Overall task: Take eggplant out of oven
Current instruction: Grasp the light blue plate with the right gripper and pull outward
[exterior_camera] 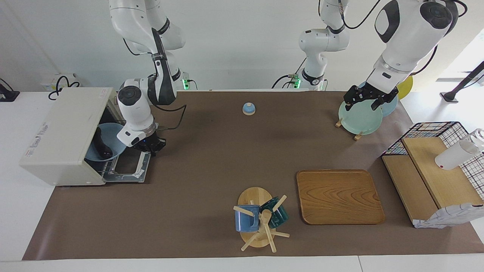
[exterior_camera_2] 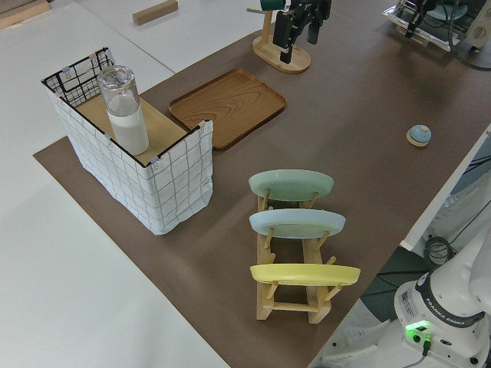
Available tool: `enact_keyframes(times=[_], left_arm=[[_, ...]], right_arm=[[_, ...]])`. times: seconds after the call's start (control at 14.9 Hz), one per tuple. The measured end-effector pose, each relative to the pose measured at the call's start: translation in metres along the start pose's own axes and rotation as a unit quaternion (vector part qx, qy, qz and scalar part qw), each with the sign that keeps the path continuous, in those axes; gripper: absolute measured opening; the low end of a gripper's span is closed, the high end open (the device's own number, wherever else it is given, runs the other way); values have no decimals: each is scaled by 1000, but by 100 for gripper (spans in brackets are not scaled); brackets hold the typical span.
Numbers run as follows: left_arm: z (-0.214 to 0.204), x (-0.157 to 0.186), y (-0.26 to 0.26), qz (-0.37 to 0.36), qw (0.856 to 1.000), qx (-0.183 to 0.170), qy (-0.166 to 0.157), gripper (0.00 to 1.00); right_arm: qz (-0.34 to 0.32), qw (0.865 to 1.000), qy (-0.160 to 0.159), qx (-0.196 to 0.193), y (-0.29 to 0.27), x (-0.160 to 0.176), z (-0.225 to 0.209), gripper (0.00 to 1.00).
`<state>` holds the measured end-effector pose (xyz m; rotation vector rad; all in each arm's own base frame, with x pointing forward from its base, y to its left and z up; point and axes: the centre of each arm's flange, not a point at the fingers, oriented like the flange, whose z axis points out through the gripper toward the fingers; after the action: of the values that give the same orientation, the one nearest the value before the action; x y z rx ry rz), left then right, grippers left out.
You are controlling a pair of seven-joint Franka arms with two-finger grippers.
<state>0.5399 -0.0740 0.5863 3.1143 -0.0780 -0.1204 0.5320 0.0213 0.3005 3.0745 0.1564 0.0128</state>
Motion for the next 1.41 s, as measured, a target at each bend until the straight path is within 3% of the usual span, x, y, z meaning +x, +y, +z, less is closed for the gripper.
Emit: enact_keyframes(times=[0.4,0.47,0.74,0.94,1.28,1.41], left_arm=[[0,0,0,0,1000,0,0,100],[0,0,0,0,1000,0,0,100],[0,0,0,0,1000,0,0,100],[0,0,0,0,1000,0,0,100],[0,0,0,0,1000,0,0,100],[0,0,0,0,1000,0,0,100]], right_arm=[[3,1000,3,5,-20,11,-14,1],[2,1000,-4,4,-22,15,-23,6],[2,999,-45,-9,-14,28,-76,48],[-7,996,-65,-54,8,20,-97,80],[-10,995,-77,-60,42,5,-75,77],[-13,996,-70,-56,51,-3,-61,61]])
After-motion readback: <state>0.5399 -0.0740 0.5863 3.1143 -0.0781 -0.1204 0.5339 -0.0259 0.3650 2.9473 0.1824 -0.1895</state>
